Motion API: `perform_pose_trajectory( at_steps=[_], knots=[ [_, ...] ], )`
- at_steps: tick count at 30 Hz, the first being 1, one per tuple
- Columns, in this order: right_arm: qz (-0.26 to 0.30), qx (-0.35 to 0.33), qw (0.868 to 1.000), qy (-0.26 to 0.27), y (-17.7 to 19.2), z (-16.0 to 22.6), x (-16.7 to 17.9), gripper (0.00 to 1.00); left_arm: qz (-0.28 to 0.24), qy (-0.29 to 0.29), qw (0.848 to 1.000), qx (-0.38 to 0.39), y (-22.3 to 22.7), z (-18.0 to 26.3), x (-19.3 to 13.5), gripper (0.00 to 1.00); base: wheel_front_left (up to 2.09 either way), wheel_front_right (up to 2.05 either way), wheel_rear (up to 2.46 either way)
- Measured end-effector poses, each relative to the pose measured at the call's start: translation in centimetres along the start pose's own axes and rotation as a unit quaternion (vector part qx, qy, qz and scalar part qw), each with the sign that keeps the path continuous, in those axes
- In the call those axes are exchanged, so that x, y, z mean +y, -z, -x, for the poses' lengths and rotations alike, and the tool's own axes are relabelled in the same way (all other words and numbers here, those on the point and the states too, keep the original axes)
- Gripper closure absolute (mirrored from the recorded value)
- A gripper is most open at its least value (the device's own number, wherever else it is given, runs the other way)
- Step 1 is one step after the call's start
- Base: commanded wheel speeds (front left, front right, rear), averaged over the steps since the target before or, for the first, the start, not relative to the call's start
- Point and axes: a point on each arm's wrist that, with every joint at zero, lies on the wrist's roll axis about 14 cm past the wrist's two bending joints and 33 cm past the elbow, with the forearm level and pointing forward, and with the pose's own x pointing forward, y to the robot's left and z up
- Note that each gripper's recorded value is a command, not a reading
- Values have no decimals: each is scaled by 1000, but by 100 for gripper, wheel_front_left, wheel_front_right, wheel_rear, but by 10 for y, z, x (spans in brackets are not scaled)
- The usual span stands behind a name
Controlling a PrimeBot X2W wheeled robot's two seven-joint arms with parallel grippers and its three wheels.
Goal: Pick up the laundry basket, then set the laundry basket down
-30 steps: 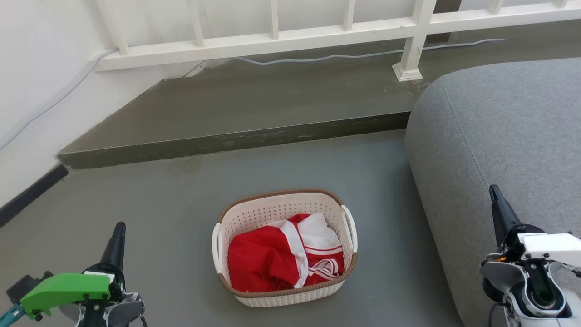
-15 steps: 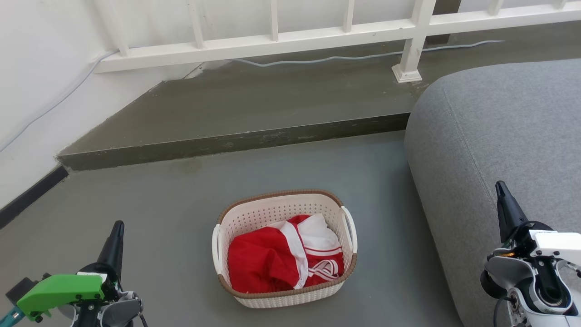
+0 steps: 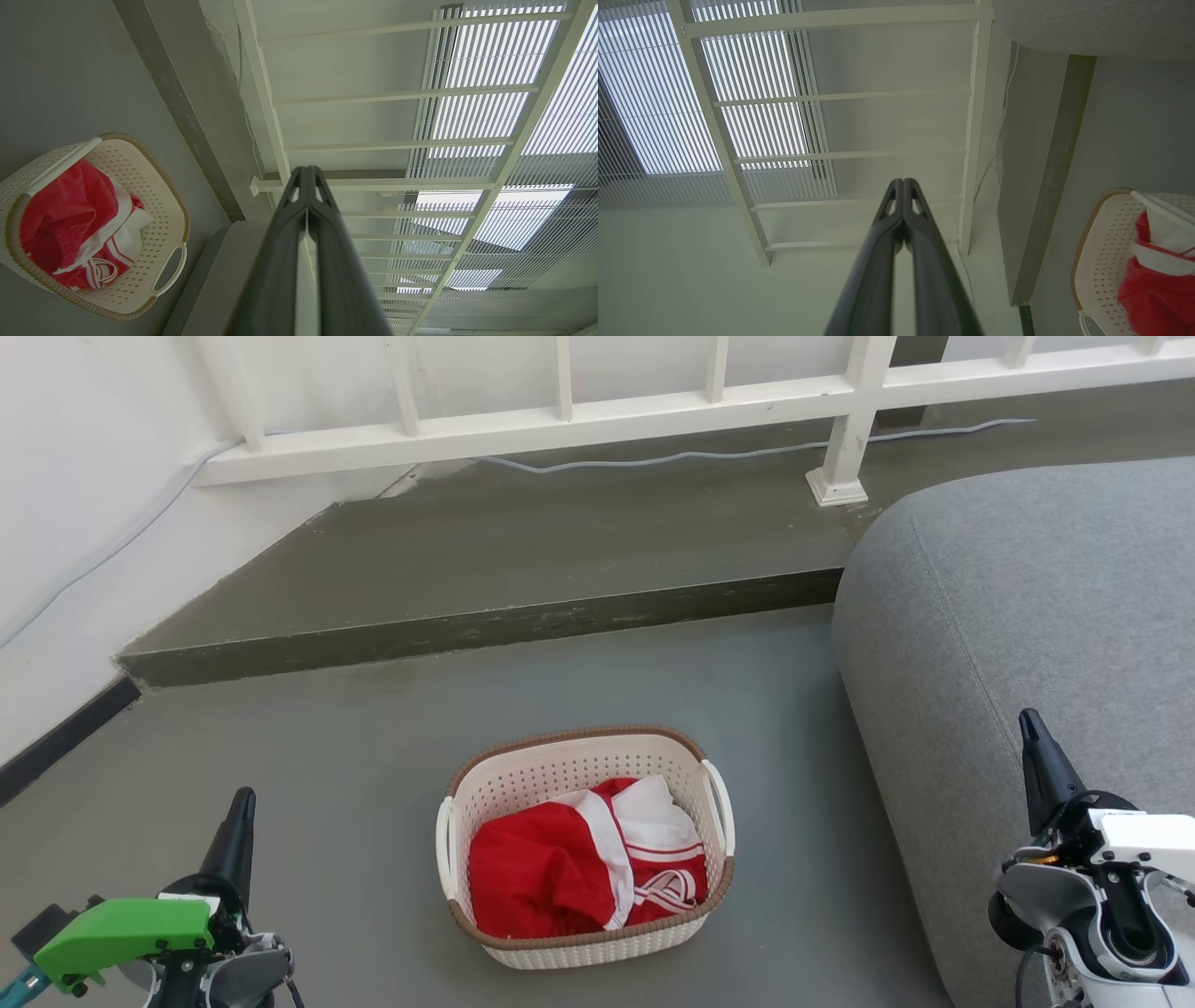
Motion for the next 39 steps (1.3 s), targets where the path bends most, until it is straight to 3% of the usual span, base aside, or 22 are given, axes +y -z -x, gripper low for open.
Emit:
perform_pose_trajectory(
  at_steps=[39],
  knots=[
    [0,1,1000,3,0,0,-2,100,0,0,1000,-1,-1,0,0,100,0,0,0]
  ],
)
